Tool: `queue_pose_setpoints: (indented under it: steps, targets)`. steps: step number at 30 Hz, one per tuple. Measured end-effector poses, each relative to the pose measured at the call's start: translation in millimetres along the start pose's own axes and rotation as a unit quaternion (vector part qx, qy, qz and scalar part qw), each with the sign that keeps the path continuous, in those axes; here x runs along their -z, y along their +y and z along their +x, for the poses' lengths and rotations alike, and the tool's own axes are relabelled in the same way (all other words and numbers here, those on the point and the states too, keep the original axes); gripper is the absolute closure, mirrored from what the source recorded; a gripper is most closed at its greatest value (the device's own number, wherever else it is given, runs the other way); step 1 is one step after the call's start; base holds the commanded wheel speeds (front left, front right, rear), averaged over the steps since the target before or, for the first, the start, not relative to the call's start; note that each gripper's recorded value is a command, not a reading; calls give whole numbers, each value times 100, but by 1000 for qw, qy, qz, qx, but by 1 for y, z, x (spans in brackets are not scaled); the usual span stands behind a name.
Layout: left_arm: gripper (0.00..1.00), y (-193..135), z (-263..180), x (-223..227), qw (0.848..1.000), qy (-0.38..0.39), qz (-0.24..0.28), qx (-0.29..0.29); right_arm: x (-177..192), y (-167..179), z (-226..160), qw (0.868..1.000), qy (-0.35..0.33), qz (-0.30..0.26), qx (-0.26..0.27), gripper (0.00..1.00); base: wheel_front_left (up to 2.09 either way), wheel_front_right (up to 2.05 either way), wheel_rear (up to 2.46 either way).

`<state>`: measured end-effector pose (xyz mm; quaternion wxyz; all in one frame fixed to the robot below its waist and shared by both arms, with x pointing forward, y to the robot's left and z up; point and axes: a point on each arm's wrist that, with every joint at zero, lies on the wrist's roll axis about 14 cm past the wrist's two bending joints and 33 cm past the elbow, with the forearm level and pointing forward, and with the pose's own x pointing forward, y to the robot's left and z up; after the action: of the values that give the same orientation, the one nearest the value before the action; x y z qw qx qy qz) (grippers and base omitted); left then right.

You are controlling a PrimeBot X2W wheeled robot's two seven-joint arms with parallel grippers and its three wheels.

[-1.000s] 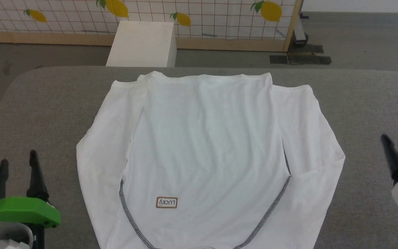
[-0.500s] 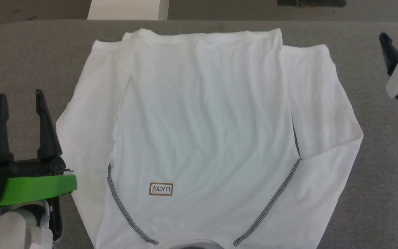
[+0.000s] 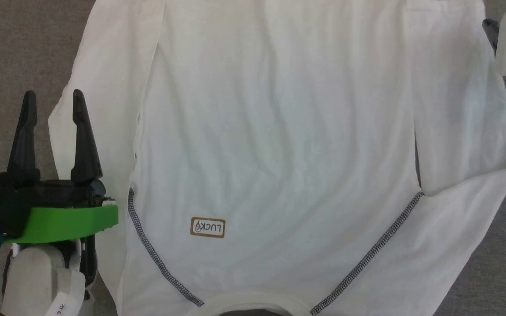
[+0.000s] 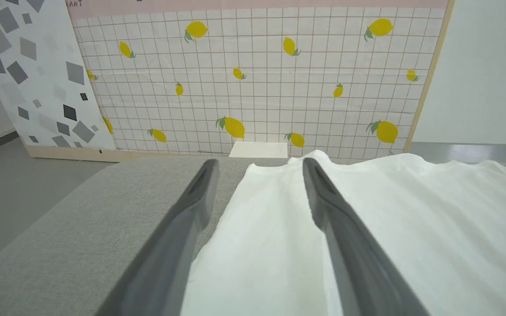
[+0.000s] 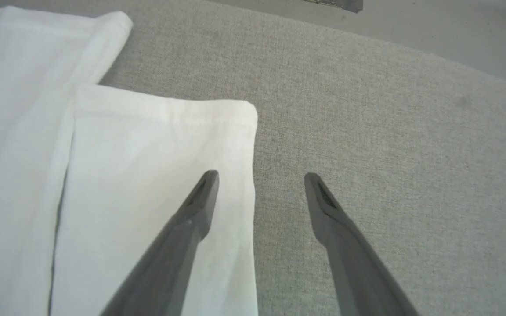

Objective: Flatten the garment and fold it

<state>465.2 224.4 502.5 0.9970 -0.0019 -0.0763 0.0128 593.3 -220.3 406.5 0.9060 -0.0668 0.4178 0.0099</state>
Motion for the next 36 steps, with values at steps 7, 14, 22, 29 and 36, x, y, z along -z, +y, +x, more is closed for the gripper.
queue_pose_setpoints:
  steps: [7,14,22,29,36]
  targets:
    - [0,13,-2,26,999,32,8,-16,19,23,36,999,40,-24,-22,0,0,0,0]
    - [0,23,-7,27,999,39,17,-32,16,21,33,998,56,9,-35,100,0,0,0]
    - [0,26,-16,0,999,11,2,-47,19,-43,-15,990,-32,139,-9,100,0,0,0]
    - [0,34,-43,-25,998,-4,-5,-65,87,-123,-85,972,-33,221,74,100,0,0,0]
    - [0,35,-64,-49,997,-28,-10,-70,128,-170,-157,957,-48,249,139,100,0,0,0]
